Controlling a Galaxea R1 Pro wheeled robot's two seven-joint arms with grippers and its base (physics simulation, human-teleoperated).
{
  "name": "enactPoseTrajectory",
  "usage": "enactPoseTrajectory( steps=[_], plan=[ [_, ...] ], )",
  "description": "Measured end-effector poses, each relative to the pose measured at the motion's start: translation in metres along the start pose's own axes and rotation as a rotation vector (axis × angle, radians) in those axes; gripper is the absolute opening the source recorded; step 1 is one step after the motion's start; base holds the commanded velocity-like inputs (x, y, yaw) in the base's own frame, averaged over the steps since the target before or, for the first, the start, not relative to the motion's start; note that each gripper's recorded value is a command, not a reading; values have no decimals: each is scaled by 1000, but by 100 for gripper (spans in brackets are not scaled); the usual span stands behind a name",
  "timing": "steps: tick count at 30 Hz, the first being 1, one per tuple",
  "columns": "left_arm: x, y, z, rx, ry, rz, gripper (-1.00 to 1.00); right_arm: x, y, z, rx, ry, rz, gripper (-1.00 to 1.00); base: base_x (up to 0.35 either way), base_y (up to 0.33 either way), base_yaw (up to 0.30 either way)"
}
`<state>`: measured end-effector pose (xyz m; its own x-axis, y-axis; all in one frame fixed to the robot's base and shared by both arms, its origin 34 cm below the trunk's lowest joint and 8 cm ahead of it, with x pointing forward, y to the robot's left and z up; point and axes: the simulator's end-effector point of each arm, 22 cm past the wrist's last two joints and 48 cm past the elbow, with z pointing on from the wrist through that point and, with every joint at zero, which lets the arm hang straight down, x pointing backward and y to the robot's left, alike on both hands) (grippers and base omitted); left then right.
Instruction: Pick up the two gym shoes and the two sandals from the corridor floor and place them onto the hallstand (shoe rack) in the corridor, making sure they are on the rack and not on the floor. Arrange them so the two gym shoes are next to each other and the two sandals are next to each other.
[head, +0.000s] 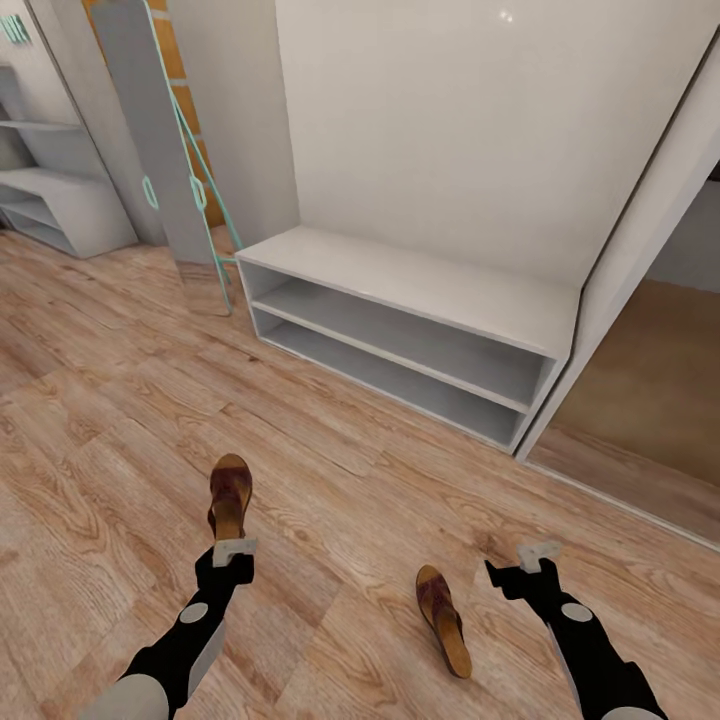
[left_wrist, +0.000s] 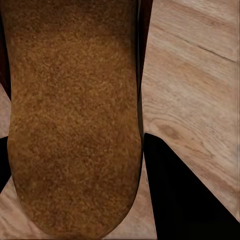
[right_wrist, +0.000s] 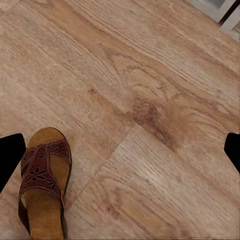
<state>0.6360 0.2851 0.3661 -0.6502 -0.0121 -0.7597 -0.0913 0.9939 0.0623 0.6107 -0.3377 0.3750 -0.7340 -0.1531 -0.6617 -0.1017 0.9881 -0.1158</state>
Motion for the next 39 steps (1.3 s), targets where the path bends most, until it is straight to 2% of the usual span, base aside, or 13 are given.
enactPoseTrajectory(
  steps=[3,8,39],
  plan=[
    [8,-10,3,44,6,1,-100,16,7,5,-12,23,4,100,0,0,13],
    [21,-16,9,72,14,3,-100,37,13,12,-22,47,10,100,0,0,58],
    [109,-21,46,77,58,3,-100,124,30,59,-36,101,13,100,0,0,71]
  ],
)
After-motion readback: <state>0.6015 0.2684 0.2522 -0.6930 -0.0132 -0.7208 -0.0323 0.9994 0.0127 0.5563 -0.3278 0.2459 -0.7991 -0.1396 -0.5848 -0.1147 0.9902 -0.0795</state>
